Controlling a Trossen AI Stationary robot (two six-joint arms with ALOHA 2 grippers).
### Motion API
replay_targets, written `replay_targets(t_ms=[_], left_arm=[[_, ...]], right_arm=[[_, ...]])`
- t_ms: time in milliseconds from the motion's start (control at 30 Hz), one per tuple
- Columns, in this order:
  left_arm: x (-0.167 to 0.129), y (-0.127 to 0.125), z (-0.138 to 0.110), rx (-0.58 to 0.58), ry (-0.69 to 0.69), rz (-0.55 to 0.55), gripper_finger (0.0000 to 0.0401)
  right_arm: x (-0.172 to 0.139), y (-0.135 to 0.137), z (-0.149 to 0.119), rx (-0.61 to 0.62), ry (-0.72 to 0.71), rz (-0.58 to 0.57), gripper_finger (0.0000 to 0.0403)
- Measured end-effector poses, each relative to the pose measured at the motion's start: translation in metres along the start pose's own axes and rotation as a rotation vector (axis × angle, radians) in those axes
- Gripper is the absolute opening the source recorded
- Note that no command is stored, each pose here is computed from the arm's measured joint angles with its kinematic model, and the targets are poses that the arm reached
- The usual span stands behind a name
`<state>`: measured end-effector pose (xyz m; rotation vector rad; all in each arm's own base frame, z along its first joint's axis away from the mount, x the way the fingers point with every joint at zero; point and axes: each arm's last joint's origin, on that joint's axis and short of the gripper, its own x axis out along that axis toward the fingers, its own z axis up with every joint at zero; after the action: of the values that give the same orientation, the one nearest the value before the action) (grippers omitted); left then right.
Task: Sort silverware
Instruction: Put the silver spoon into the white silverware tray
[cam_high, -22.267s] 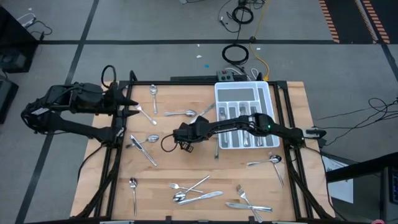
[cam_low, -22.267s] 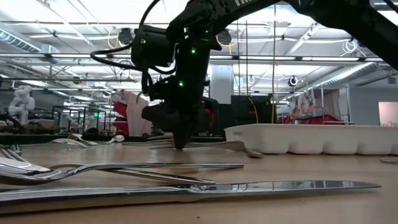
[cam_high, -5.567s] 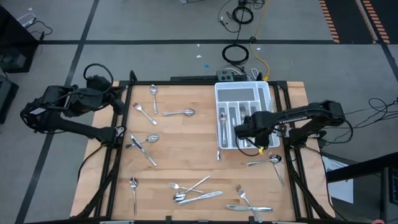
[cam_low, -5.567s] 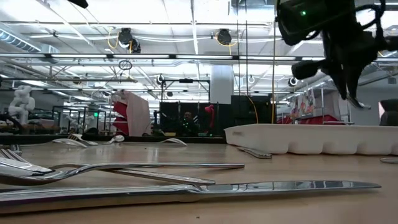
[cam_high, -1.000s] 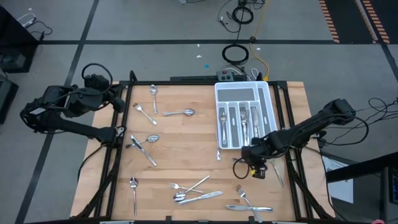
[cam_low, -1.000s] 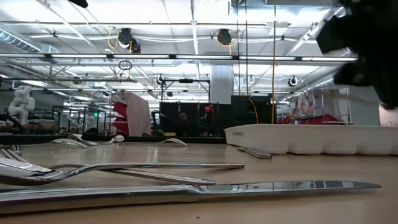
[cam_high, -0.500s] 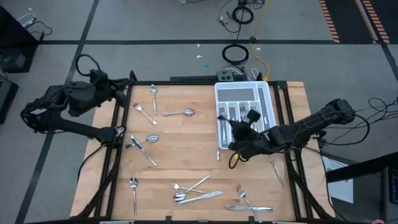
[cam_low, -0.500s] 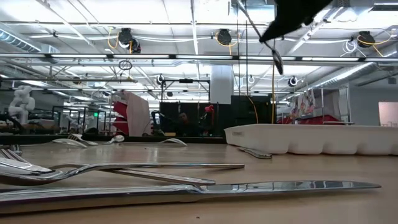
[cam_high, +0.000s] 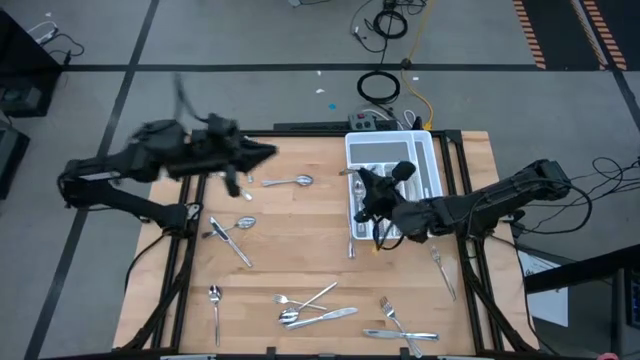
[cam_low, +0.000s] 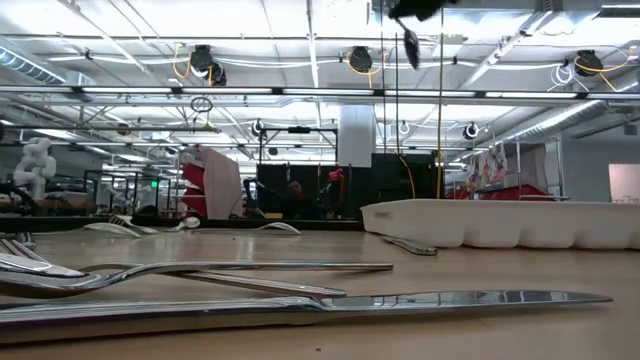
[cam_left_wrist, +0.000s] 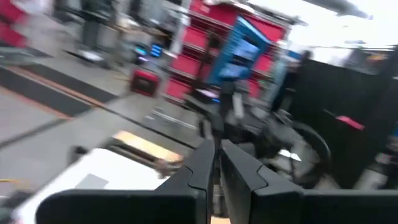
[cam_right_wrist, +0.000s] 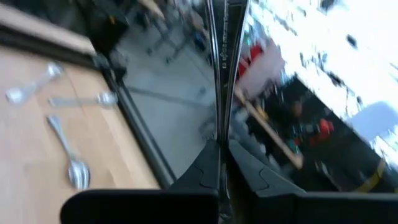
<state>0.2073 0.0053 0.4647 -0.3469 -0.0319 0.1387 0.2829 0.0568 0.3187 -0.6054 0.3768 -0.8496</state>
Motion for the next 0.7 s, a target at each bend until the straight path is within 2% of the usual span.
replay_targets(t_ms=[133,233,400,500,700], left_arm=[[0.040,0.001,-0.013,-0.079,0.045,-0.125,0.0032],[0.060,0.006,-0.020,-0.120,0.066,-0.173,0.0032],[0.077,0.013,-0.006,-0.192,-0.072,-0.333,0.0032],[0.091,0.020,-0.001,-0.285,-0.132,-0.480,0.0032],[0.118,0.031,-0.007,-0.497,-0.123,-0.696,0.0032]], right_arm=[[0.004,-0.014,0.020,0.015,-0.173,0.015,0.0000],[0.004,-0.027,0.030,-0.013,-0.250,-0.050,0.0000],[0.000,-0.044,0.043,-0.012,-0.441,-0.119,0.0000],[-0.001,-0.053,0.047,-0.014,-0.525,-0.163,0.0000],[-0.005,-0.066,0.051,-0.071,-0.633,-0.274,0.0000]])
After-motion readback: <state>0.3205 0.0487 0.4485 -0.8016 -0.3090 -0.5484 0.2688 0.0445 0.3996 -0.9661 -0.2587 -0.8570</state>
